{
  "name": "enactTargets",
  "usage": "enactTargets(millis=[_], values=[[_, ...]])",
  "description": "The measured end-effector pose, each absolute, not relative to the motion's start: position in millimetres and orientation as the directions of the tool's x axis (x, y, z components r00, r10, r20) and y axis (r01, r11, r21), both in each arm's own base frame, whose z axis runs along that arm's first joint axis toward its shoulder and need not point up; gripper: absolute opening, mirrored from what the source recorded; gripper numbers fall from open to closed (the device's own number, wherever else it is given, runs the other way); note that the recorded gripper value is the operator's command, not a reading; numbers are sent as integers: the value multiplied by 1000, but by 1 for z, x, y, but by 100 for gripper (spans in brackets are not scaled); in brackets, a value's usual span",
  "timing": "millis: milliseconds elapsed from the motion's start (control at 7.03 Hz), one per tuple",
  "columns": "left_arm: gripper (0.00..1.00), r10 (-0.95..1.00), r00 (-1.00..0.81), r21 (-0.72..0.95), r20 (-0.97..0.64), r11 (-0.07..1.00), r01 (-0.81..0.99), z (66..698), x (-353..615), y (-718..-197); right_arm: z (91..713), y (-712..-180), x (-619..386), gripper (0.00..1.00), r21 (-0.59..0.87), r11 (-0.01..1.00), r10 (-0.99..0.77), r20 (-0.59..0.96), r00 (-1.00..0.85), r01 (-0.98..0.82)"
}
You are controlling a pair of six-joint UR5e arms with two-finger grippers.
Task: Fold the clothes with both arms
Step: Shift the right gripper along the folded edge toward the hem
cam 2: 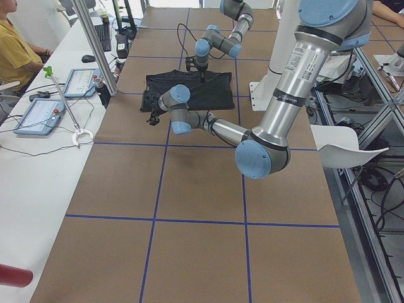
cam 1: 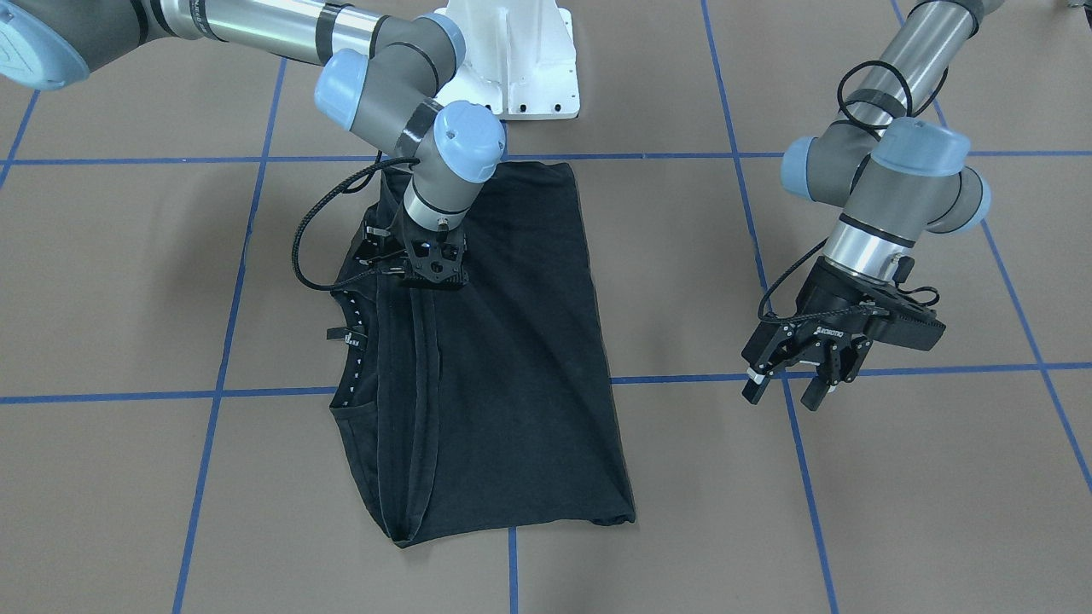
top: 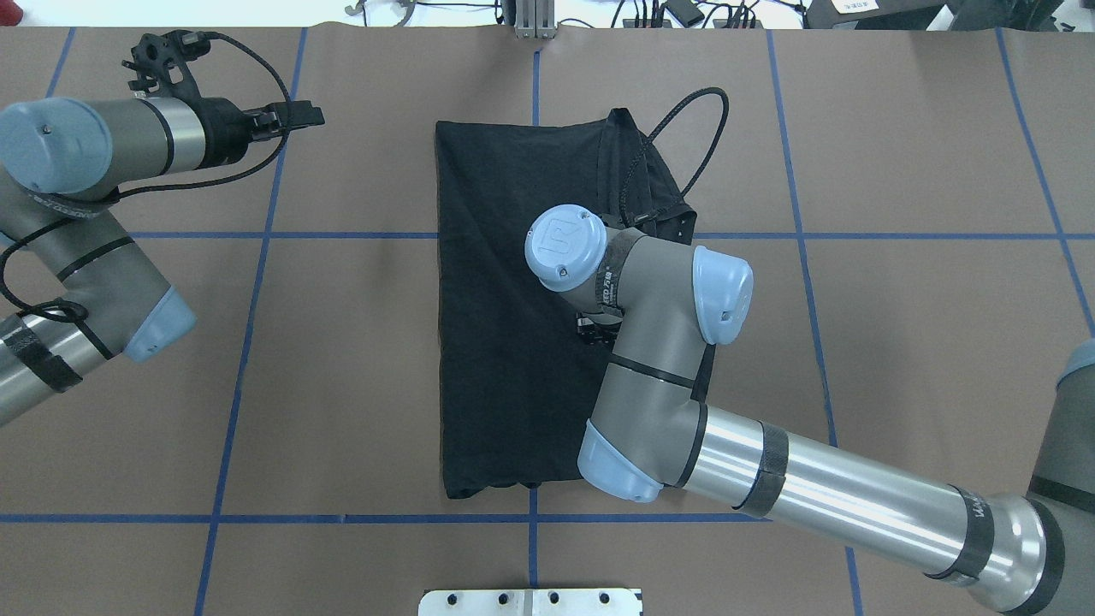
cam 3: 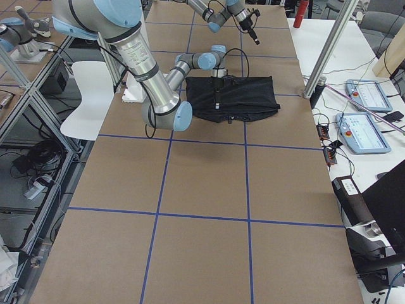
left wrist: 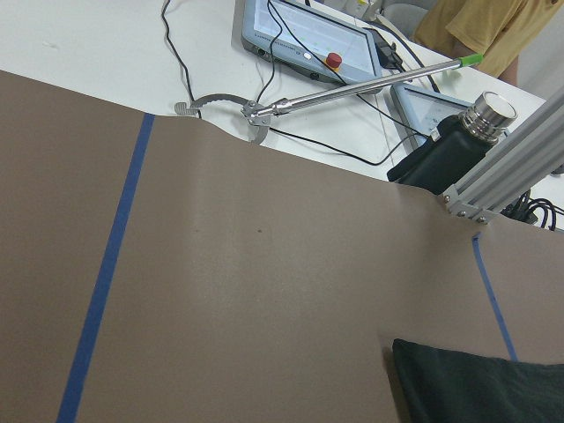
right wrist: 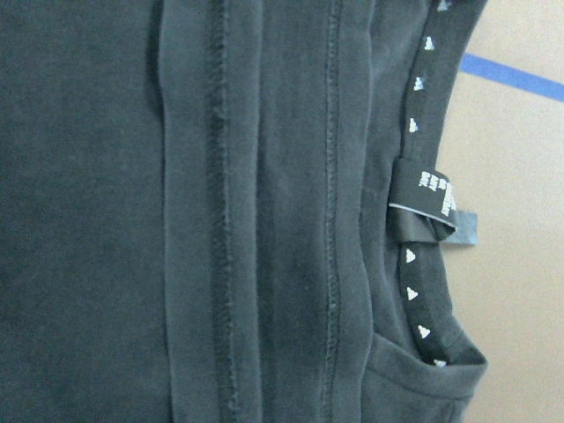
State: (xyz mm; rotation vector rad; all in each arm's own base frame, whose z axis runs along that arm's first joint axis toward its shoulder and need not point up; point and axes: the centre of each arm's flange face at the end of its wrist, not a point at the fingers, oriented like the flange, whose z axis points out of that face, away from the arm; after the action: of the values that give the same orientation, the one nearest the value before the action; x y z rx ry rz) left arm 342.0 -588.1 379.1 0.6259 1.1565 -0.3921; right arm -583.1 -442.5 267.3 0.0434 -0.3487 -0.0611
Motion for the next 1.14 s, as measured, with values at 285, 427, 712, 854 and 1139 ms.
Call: enactTargets(millis=[285, 427, 712, 854, 1139], values=[[100, 33, 361, 255, -932, 766, 590, 376, 341, -587, 279, -447, -576, 100, 58, 996, -80, 326, 942, 65], [100, 34, 359, 255, -933, 766, 590, 375, 341, -587, 281, -449, -571, 100, 61, 996, -88, 326, 941, 72], [100, 34, 359, 255, -933, 766, 590, 375, 341, -587, 266, -447, -563, 100, 63, 995, -92, 346, 934, 75], [100, 34, 358, 255, -933, 766, 590, 375, 341, -587, 254, -431, -561, 100, 61, 994, -106, 347, 932, 90], [100, 32, 359, 254, -933, 766, 590, 375, 341, -587, 229, -385, -555, 30, 66, 988, -153, 348, 925, 139]])
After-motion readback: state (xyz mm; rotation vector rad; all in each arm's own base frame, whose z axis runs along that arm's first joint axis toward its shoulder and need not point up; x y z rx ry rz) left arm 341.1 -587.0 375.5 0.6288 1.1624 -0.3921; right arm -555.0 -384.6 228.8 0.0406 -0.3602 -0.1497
